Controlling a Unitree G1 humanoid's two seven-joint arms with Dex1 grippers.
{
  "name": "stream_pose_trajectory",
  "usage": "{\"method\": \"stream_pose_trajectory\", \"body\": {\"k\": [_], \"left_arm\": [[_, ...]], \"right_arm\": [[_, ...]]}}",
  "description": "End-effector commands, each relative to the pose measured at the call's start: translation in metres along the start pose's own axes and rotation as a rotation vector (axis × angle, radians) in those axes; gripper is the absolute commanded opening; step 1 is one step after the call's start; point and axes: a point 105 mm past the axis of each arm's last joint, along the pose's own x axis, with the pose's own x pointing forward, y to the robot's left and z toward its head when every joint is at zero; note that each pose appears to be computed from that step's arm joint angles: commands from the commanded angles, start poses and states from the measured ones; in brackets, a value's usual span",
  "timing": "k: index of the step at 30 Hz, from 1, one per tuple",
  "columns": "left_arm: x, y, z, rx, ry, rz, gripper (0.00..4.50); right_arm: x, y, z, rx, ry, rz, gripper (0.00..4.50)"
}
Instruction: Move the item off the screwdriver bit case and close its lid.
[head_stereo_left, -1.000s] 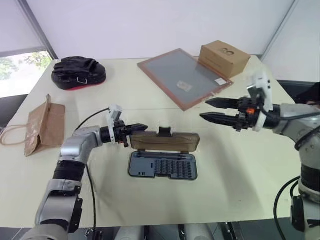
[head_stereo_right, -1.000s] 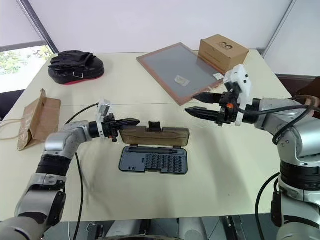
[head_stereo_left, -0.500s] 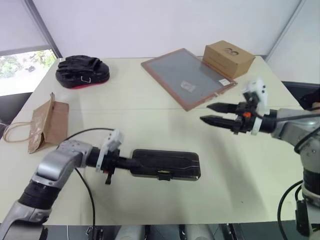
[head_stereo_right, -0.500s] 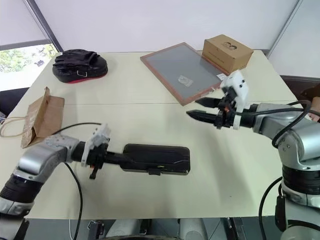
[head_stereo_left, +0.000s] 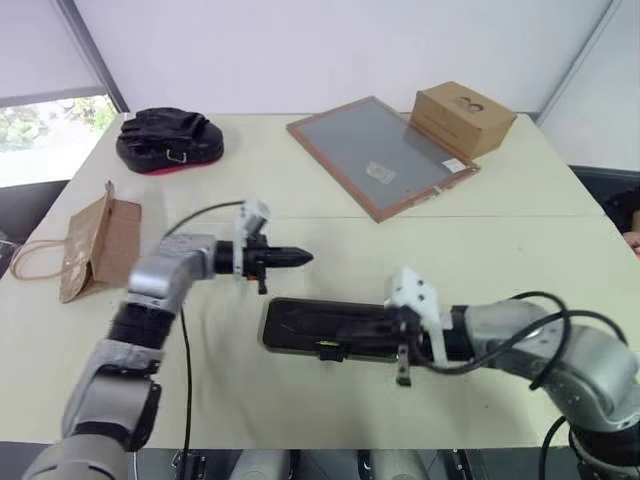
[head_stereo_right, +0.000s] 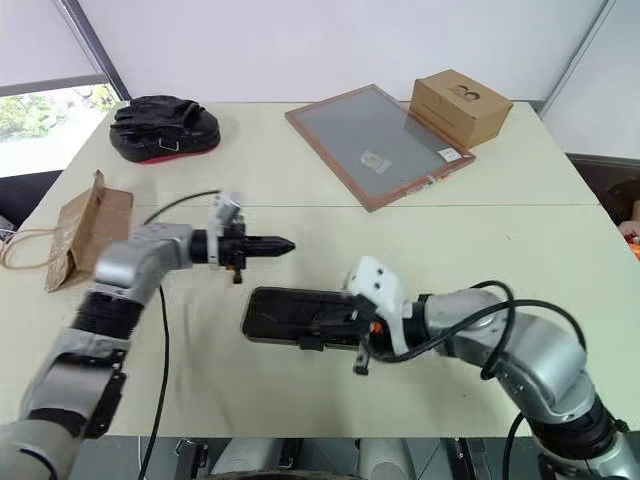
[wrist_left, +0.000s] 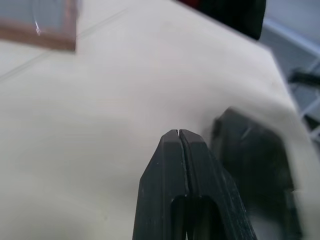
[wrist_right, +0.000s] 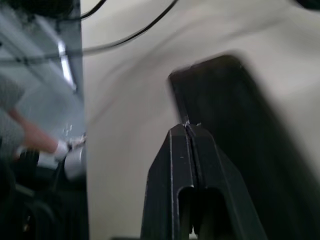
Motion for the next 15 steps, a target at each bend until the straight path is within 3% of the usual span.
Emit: {"method": "stream_pose_trajectory", "body": {"k": [1,5,11,15], "left_arm": [[0.019,0.004,-0.007,0.08,0.06,-0.024,0.0],[0.037,0.005,-0.02,0.119,0.147,-0.082,0.0],[0.039,0.003,-0.033,0.192,0.279,-0.157,0.0],[0.041,0.003,-0.033,0.189,0.289,-0.171,0.0]], "right_arm": [[0.009,0.01,0.003,-0.076,0.003,-0.025,0.04],[0.016,0.017,0.001,-0.101,0.022,-0.037,0.04],[0.024,0.01,-0.003,-0.141,0.07,-0.091,0.04],[0.029,0.005,-0.005,-0.149,0.095,-0.133,0.04]]}}
